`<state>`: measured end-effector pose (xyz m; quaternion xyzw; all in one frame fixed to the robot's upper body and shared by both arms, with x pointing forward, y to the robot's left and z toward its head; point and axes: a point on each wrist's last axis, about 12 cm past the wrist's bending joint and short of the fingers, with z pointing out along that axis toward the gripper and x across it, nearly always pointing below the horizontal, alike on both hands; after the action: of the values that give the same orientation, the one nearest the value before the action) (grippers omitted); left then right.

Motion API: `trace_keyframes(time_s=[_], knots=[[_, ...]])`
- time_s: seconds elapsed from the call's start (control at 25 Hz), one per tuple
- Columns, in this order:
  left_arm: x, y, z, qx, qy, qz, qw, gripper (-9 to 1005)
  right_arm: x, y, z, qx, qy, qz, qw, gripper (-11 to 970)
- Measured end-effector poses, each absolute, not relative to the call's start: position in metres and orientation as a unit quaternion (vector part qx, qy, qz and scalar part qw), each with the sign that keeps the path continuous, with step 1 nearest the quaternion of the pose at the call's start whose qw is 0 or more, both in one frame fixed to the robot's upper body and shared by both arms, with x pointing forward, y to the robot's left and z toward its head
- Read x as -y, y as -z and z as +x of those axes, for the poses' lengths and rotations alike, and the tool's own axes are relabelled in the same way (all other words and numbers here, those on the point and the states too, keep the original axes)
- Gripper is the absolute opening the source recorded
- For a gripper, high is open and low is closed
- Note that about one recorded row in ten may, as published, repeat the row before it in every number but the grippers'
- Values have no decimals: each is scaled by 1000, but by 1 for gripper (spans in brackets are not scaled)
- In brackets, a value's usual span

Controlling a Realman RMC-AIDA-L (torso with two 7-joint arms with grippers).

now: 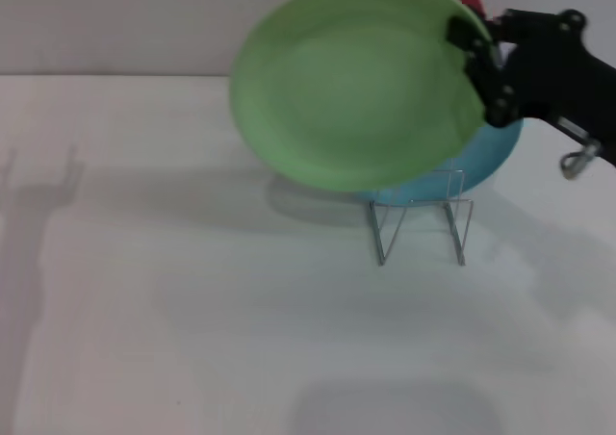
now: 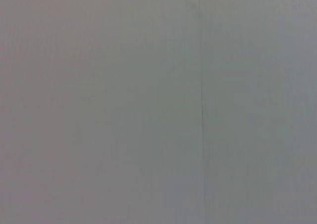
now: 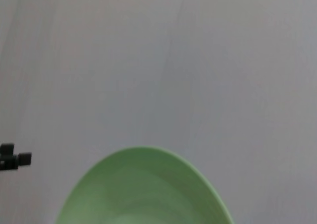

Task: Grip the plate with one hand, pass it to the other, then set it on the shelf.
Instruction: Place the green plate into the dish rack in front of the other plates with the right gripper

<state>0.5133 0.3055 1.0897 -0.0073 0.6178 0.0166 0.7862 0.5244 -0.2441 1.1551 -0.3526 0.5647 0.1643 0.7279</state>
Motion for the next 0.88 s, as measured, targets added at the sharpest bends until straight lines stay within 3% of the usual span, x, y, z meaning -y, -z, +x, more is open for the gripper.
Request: trace_keyframes(time_s=[0.88], knots=[[-300,-1067,518,-649,5,4,761,802,299,-1145,502,-495,-100,-371,779,61]])
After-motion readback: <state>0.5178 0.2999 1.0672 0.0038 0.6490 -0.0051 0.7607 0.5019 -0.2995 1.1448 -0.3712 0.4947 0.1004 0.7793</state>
